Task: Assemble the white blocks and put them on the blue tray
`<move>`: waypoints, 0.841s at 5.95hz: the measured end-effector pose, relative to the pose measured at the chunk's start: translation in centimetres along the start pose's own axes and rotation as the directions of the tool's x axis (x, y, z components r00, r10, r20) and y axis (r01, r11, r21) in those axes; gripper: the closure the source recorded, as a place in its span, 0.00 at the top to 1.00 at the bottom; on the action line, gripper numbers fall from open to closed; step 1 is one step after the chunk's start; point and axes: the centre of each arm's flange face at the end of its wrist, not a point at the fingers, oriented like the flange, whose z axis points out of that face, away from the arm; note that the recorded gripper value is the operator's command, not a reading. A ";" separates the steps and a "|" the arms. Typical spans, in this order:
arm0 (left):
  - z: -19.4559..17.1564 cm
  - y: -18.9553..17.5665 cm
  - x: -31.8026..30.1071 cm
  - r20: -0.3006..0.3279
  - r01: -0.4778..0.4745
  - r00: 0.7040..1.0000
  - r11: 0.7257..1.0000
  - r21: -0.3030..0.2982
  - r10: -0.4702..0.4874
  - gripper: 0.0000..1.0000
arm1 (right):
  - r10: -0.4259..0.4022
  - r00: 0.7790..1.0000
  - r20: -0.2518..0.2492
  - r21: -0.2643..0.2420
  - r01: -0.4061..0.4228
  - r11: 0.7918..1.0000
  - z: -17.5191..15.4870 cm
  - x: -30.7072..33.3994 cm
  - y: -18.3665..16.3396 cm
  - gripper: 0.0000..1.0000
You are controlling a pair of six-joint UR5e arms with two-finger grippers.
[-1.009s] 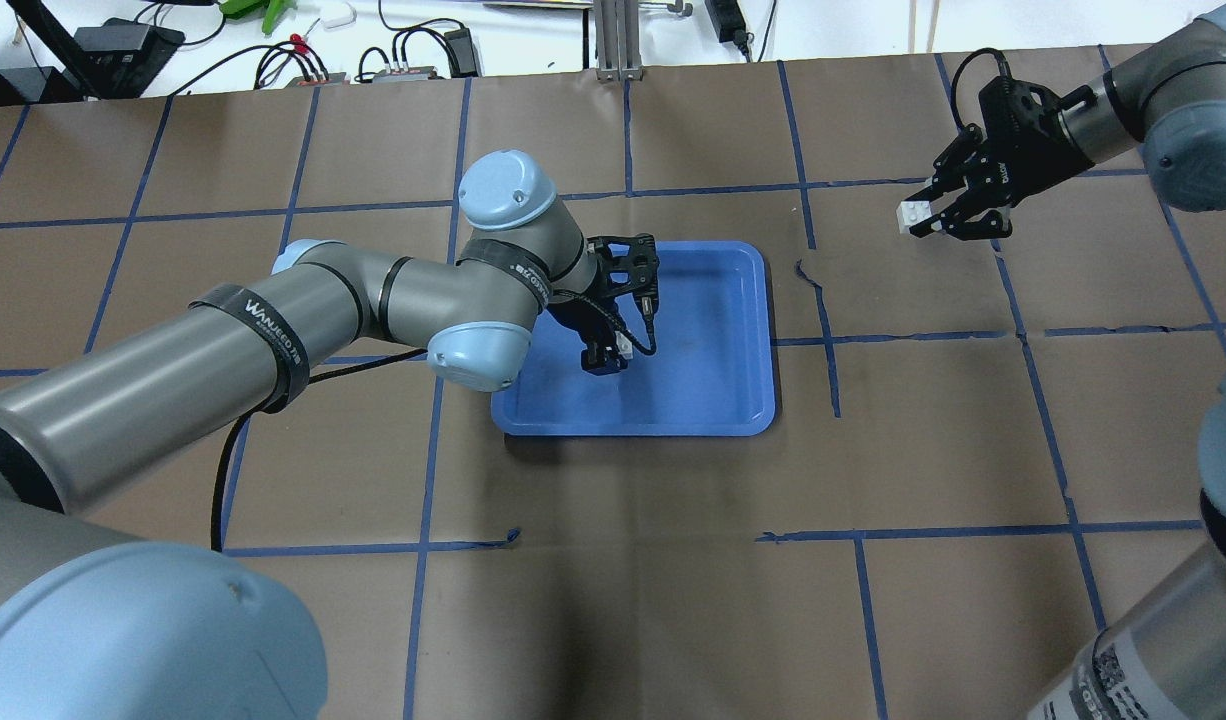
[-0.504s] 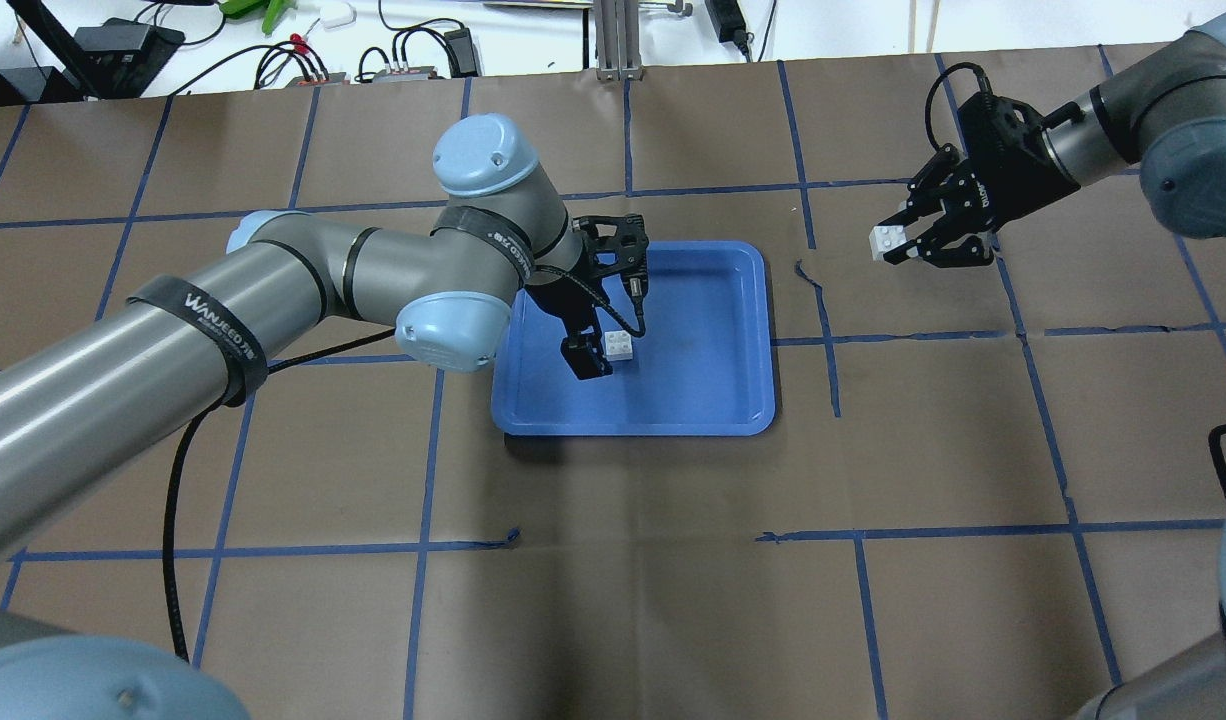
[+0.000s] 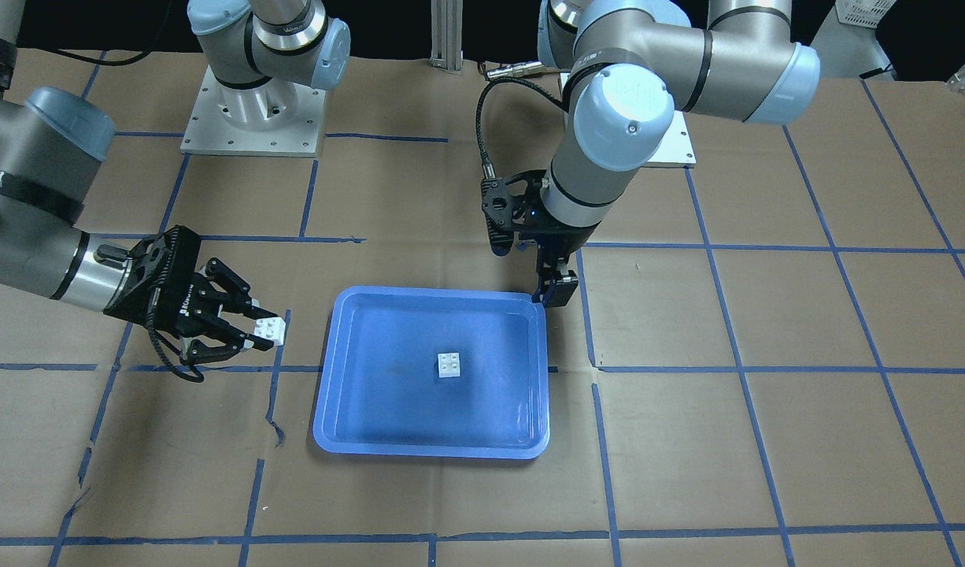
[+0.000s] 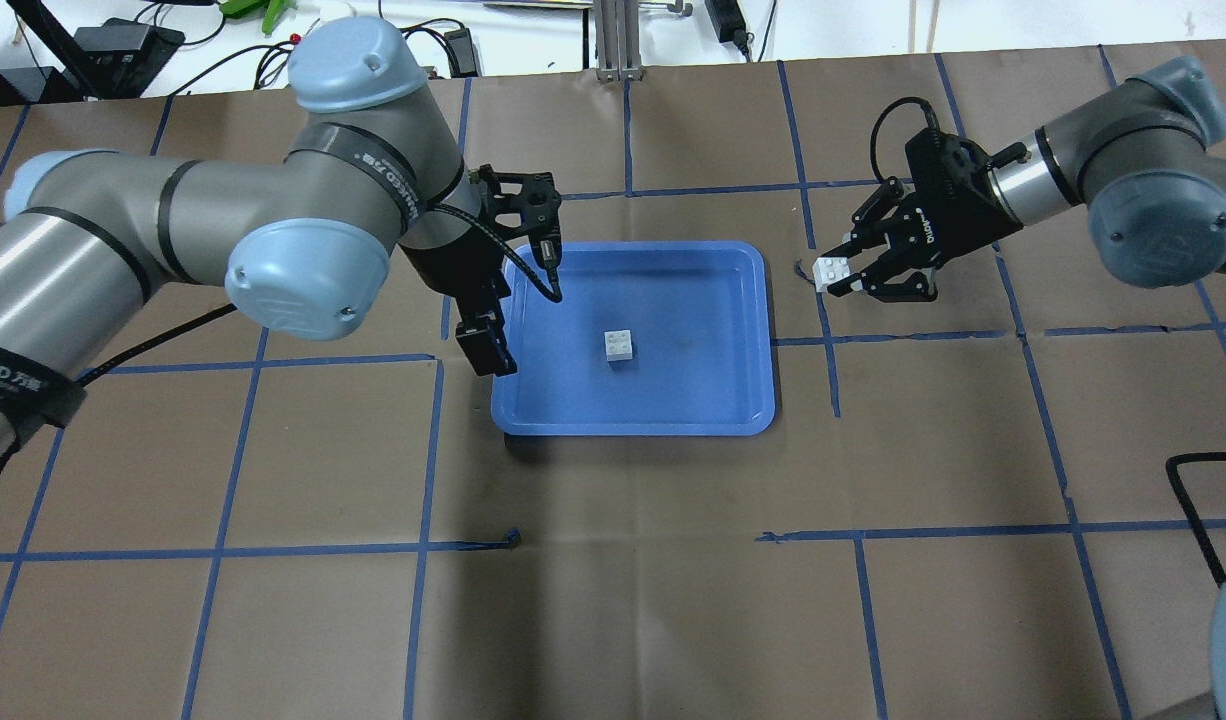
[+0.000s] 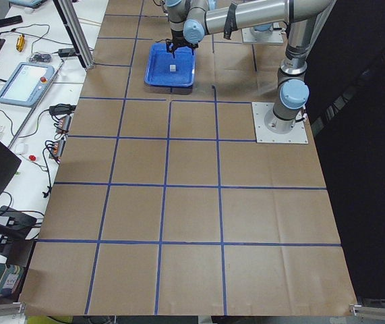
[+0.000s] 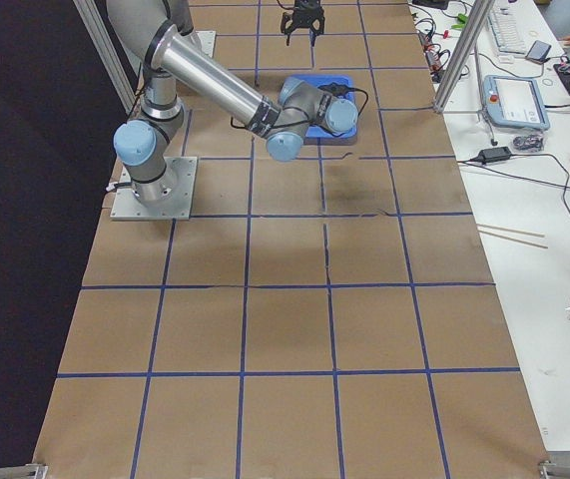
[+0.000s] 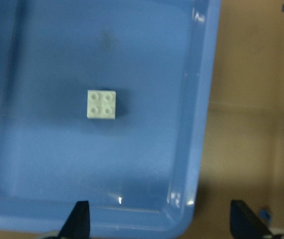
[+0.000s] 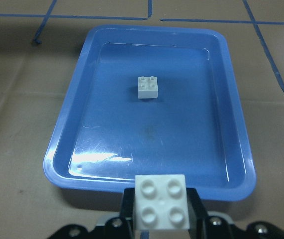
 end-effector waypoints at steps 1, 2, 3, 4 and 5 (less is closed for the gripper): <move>-2.6 1.1 1.1 -0.005 0.076 0.997 0.997 -0.031 -0.076 0.99 | -0.027 1.000 -0.005 -0.002 0.027 1.000 1.9 -0.3 -0.9 0.17; -5.0 2.2 2.4 0.003 0.149 0.989 0.986 -0.072 -0.149 0.99 | -0.024 0.999 -0.029 0.003 0.024 1.000 3.9 -0.7 -1.9 0.17; -7.1 3.1 3.8 0.039 0.244 0.970 0.964 -0.109 -0.241 0.99 | -0.011 0.999 -0.051 0.011 0.012 1.000 6.0 -1.1 -3.4 0.17; -8.6 3.5 4.8 0.086 0.363 0.931 0.925 -0.112 -0.355 0.99 | -0.014 0.998 -0.058 0.014 0.015 1.000 8.4 -1.3 -4.5 0.17; -10.0 4.0 5.6 0.139 0.472 0.878 0.877 -0.092 -0.458 0.99 | -0.007 0.998 -0.066 0.014 0.007 1.000 10.4 -1.1 -4.9 0.17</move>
